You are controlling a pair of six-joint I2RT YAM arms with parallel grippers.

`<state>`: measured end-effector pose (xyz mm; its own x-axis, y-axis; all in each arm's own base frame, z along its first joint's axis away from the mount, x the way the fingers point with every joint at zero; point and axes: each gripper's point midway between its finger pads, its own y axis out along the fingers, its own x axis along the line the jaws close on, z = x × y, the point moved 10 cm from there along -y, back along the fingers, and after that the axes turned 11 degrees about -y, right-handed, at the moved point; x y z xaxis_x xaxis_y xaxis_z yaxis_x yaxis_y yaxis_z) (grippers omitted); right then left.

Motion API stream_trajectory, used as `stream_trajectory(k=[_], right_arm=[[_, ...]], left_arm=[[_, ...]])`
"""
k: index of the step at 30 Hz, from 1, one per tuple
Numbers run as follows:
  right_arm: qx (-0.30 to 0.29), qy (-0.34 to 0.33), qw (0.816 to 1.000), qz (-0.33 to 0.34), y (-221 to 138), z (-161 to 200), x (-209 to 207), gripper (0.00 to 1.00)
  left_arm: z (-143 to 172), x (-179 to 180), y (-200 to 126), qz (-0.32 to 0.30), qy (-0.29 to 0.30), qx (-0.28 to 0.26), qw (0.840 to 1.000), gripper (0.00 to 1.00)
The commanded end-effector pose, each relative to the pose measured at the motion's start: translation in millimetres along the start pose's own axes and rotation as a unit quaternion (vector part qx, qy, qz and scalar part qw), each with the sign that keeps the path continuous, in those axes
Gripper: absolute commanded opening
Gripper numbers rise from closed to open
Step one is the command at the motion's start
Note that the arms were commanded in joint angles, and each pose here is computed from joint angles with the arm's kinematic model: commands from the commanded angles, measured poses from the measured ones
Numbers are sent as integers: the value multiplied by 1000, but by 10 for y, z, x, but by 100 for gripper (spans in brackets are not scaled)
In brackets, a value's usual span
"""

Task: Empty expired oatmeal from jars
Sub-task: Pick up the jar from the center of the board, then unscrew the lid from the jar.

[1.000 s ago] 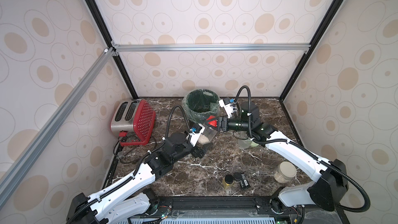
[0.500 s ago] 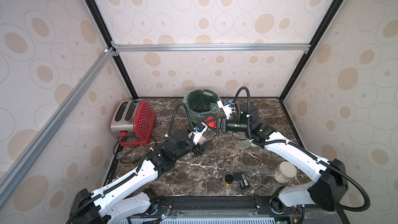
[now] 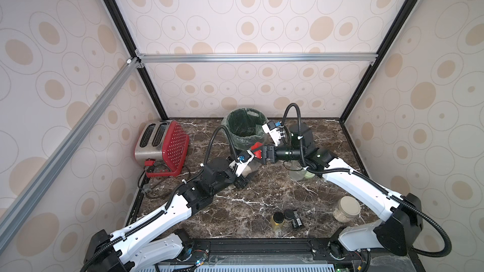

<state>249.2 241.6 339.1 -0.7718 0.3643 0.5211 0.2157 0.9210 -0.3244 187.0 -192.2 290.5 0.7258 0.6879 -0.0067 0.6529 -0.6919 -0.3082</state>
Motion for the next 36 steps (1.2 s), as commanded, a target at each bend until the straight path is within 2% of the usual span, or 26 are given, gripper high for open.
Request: stream_trajectory(k=[1, 11, 19, 31, 34, 36], right_arm=[[26, -5, 999, 24, -77, 29, 48, 99], [41, 27, 997, 67, -356, -92, 30, 99], [64, 51, 995, 47, -323, -231, 78, 99], [58, 40, 996, 47, -328, -388, 128, 100], [59, 39, 996, 49, -322, -410, 126, 95], [59, 37, 996, 47, -318, -424, 127, 87]], left_arm=[[-244, -29, -102, 11, 26, -56, 998, 51], [-230, -45, -68, 22, 28, -61, 997, 48], [-204, -49, -101, 24, 32, -63, 997, 48], [-178, -46, -108, 23, 33, -58, 998, 47], [-178, -48, -108, 24, 33, -58, 997, 47], [-178, -48, -105, 24, 32, -58, 998, 47]])
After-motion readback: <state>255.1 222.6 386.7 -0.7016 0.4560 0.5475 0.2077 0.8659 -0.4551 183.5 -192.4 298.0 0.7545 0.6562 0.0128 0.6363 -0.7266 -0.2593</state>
